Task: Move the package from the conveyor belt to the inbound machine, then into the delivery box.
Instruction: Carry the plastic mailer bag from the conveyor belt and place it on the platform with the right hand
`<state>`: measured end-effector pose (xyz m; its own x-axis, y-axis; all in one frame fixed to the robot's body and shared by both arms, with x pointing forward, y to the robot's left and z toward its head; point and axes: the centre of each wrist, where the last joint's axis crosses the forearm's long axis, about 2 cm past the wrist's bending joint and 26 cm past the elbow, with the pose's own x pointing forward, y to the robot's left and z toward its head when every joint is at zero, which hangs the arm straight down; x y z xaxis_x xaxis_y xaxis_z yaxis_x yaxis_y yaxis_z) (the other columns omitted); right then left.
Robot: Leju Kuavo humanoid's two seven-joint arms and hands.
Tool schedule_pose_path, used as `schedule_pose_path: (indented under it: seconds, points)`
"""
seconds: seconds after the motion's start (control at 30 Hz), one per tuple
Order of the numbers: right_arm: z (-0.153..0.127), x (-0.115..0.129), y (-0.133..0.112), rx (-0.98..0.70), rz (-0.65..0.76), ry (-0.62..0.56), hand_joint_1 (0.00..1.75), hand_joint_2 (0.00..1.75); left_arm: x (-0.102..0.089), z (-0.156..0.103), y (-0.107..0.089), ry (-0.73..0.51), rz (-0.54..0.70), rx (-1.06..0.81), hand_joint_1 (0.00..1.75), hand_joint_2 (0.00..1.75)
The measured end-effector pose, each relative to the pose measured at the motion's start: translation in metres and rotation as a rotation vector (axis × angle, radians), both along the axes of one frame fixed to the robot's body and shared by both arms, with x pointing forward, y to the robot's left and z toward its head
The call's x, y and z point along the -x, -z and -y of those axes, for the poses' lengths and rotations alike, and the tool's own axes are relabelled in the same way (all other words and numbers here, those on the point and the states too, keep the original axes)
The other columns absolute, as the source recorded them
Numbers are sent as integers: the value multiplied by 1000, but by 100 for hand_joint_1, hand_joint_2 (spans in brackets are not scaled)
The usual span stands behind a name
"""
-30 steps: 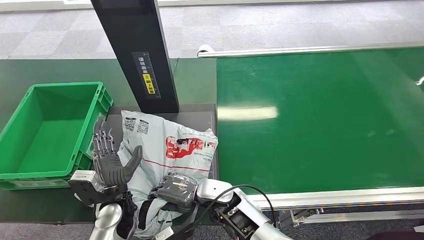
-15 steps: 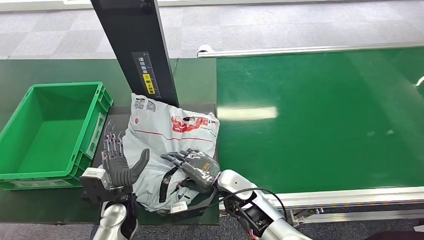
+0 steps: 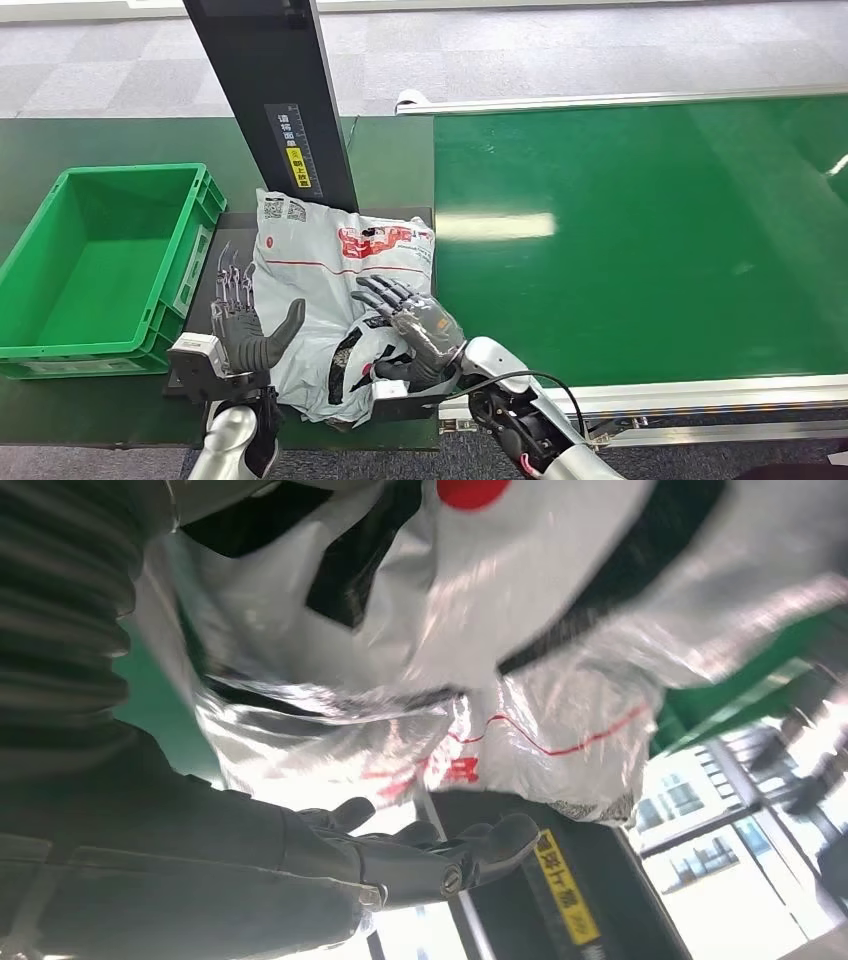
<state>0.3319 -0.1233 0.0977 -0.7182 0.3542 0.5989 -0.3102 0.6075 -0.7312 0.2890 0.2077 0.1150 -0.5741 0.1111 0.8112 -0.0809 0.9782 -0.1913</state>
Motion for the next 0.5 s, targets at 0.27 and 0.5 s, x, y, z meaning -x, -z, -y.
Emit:
schedule_pose_path:
  seconds: [0.27, 0.5]
  points:
    - [36, 13, -2, -578, -518, -391, 0, 175, -4, 5, 4, 52, -17, 9, 0, 175]
    - [58, 24, -1, -633, -539, -466, 0, 175, -2, 4, 14, 116, -53, -5, 0, 175]
